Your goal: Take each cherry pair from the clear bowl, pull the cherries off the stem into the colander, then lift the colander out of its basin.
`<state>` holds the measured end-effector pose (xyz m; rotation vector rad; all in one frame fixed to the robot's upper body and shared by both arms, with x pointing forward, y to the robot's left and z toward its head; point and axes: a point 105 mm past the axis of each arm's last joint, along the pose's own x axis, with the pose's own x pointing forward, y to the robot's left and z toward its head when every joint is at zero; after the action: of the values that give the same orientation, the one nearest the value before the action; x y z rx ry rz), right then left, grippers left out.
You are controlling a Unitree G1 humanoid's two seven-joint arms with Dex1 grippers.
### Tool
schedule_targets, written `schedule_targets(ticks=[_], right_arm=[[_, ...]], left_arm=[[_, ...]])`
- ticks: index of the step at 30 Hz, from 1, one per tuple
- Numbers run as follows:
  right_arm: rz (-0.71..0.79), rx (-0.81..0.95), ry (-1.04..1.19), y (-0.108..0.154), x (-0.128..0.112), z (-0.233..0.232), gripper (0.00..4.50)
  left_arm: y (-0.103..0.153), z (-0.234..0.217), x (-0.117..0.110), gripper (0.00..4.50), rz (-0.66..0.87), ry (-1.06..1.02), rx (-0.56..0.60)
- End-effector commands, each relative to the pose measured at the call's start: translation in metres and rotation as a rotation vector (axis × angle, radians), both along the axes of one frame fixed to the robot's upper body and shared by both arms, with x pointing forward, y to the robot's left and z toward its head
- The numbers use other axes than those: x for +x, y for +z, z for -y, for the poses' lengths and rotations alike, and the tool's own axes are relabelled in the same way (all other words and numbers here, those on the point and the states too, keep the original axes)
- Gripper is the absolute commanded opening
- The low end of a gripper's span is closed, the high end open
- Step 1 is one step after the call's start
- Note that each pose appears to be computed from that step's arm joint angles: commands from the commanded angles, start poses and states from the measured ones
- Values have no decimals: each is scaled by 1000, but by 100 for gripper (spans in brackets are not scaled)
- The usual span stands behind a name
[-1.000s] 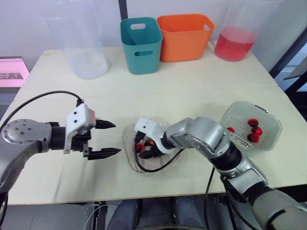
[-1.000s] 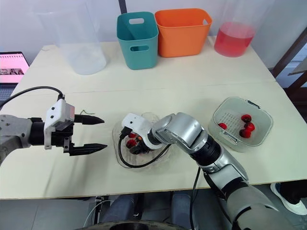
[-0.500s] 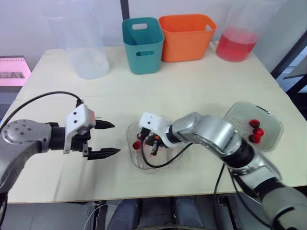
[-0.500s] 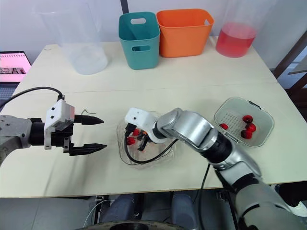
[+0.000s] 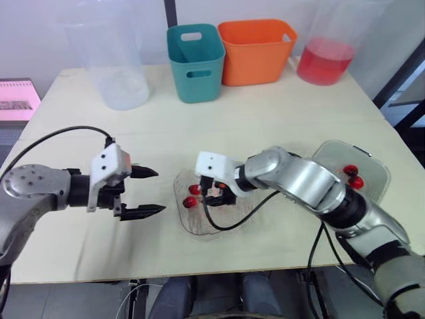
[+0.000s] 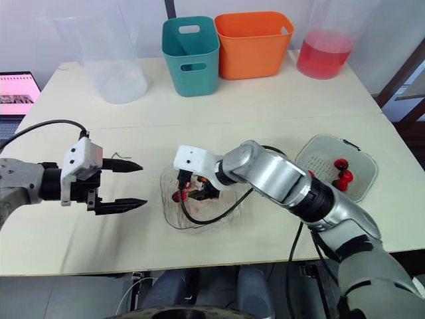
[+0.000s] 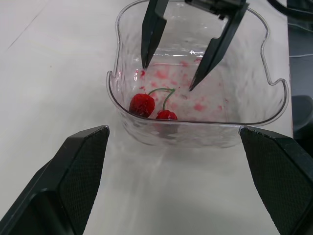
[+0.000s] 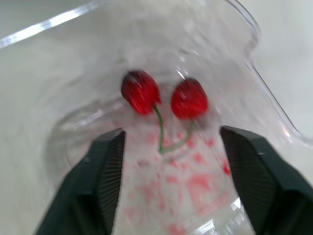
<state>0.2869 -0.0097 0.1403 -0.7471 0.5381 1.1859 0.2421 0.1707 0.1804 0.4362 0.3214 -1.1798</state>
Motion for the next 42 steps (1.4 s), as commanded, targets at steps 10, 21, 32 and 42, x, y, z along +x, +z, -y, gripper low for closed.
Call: schedule_targets(ticks=[10, 21, 32, 42], right_arm=[[30, -85, -47, -21, 13, -1, 308], [104, -97, 34, -12, 9, 0, 3], [439, -255, 443, 36, 2, 30, 3], [810, -132, 819, 56, -3, 4, 3]], left_arm=[[5, 1, -7, 450, 28, -21, 36], [5, 1, -6, 450, 31, -15, 27], [5, 2, -4, 450, 31, -15, 17], [7, 4, -5, 450, 33, -13, 8]])
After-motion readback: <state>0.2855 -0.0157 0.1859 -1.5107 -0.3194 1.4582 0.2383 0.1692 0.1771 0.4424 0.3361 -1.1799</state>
